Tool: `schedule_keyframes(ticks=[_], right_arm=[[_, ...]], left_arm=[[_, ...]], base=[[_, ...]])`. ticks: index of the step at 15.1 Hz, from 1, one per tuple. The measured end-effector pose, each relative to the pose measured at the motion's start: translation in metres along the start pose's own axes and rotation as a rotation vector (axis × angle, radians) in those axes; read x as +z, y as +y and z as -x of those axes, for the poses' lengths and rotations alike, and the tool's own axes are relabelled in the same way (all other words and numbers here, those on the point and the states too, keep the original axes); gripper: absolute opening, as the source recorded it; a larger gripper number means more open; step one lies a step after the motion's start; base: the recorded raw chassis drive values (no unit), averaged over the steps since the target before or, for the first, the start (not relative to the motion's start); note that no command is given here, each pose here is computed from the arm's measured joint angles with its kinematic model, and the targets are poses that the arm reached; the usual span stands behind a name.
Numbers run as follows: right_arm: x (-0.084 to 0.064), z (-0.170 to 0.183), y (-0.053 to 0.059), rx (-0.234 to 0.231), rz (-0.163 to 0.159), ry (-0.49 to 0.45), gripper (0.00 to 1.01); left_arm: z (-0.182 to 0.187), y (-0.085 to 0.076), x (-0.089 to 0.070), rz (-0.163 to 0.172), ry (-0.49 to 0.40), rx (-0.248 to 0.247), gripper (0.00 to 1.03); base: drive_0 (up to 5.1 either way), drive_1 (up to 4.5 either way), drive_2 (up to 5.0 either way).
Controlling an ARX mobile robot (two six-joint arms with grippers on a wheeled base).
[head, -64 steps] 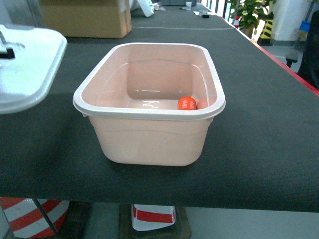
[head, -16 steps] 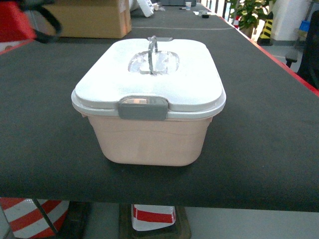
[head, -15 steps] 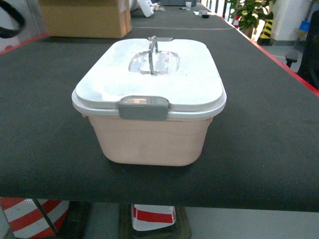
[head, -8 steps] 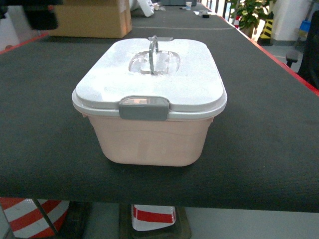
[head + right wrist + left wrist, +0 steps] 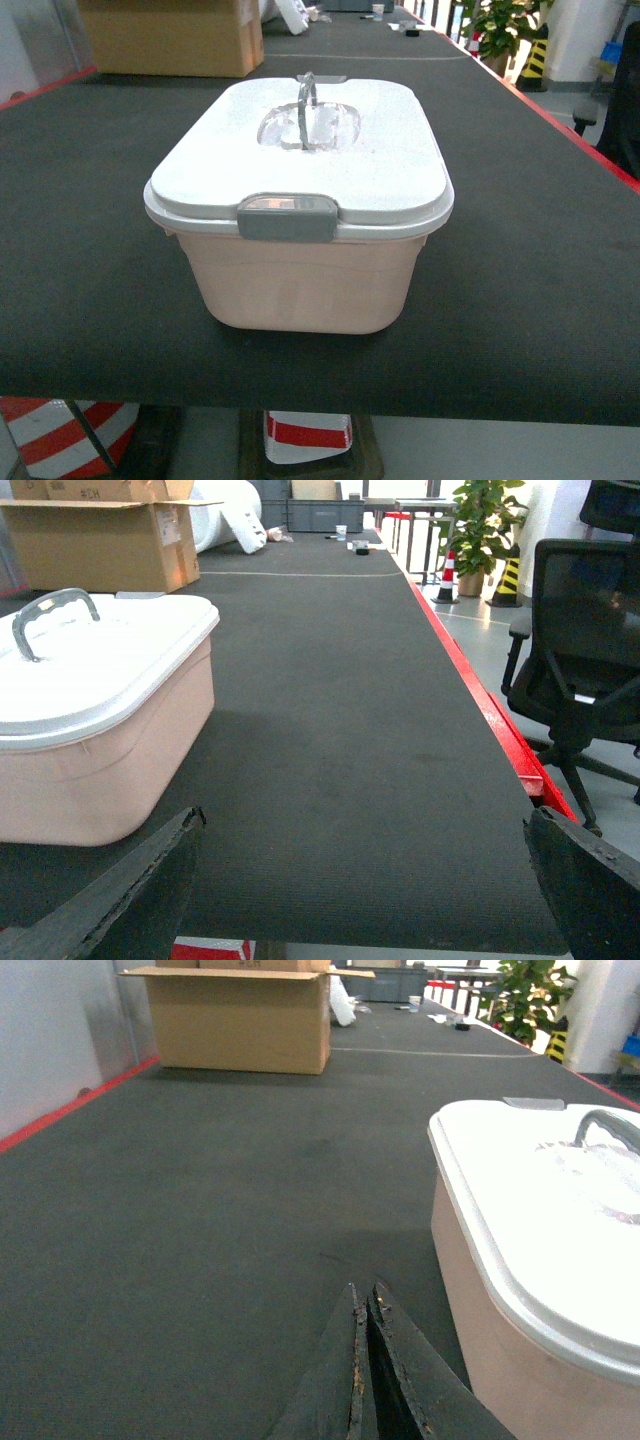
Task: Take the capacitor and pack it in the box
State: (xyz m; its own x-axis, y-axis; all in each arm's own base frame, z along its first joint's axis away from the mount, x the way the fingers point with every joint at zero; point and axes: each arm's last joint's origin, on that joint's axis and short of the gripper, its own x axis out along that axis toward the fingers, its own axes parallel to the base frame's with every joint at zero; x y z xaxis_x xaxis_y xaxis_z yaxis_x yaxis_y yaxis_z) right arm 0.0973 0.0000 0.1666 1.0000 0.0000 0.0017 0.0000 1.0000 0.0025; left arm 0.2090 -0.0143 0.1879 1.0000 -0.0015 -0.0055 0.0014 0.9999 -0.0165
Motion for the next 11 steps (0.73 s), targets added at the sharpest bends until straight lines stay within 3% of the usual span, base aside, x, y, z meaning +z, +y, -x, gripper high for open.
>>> schedule_keyframes(ticks=[2,3,7,9,11], right_arm=[[0.000,0.000,0.000,0.000,0.000,0.000,0.98],[0.000,0.000,0.000,0.000,0.000,0.000,0.98],[0.000,0.000,0.000,0.000,0.000,0.000,0.98],[0.000,0.000,0.000,0.000,0.000,0.000,0.98],[0.000,0.000,0.000,0.000,0.000,0.000,0.98]], left_arm=[[0.017,0.009,-0.007,-0.001,0.009,-0.011,0.02],[0.025,0.015,-0.008,-0.001,0.007,0.013,0.02],[0.050,0.014,-0.016,-0.002,-0.021,0.000,0.02],[0.059,0.015,-0.030,-0.002,0.036,0.001,0.02],[0.067,0.014,-0.024,-0.002,-0.001,0.001,0.02]], base=[[0.0,0.00,0.0],[0.0,0.00,0.0],[0.0,0.00,0.0],[0.0,0.00,0.0],[0.0,0.00,0.0]])
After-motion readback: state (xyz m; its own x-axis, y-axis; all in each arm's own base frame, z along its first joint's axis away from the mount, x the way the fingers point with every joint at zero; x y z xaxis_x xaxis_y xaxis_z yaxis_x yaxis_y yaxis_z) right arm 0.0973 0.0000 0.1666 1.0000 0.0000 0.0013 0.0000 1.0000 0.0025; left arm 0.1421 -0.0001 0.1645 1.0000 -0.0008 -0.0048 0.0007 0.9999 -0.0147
